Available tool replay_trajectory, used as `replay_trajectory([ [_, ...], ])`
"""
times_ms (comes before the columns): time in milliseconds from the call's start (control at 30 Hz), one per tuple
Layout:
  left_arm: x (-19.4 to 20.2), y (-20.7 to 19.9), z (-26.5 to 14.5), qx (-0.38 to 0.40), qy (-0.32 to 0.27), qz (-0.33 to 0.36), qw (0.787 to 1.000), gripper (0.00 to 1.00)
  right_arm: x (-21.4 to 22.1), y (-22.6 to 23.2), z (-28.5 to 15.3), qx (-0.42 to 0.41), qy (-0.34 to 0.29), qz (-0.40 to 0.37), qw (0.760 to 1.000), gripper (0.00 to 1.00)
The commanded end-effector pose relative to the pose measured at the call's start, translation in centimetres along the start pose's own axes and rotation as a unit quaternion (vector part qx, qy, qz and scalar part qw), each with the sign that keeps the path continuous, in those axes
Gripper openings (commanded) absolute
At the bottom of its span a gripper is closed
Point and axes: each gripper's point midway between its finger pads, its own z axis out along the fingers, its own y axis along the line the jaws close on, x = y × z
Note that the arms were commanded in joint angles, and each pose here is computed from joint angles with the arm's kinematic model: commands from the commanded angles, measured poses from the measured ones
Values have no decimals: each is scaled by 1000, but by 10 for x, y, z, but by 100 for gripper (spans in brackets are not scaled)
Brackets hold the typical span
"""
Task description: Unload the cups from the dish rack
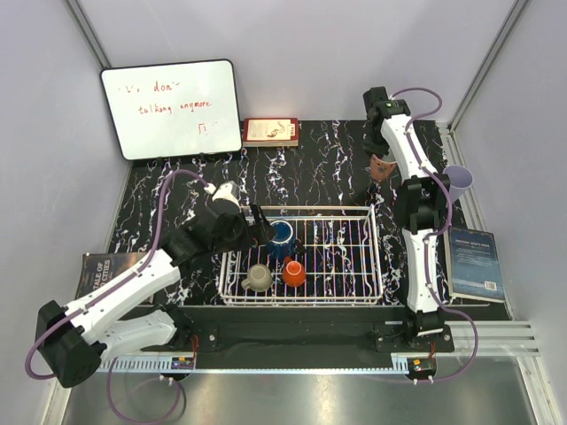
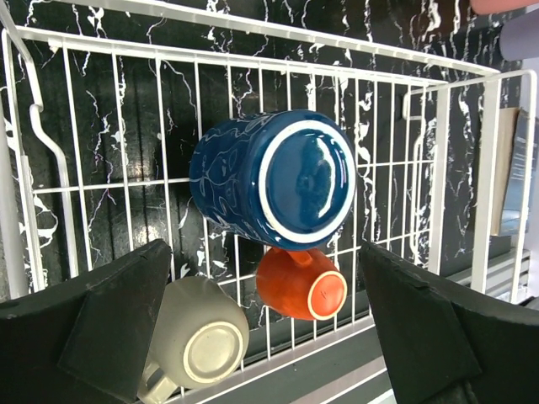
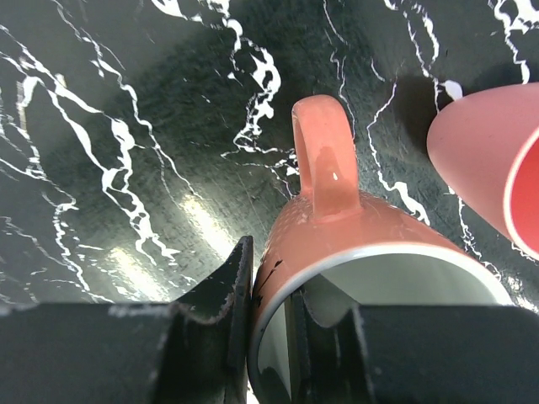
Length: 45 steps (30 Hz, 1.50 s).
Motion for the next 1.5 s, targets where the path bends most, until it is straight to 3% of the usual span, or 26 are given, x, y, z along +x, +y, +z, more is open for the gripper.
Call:
replay_trajectory([
  [0,-10,-12,-2,14,-8,6,1000,98,-4,4,-6,-4,-12,-4,1000,0],
  [333,-4,-6,1,6,0,3,1000,98,23,-1,26,1,21,-21,1000,0],
  [833,1,-3,10,-3,11,1,1000,98,24,-24,51,18,35,-11,999,0],
  [1467,6,-3,19,-4,22,0,1000,98,-4,-37,36,24,-27,0,999,0],
])
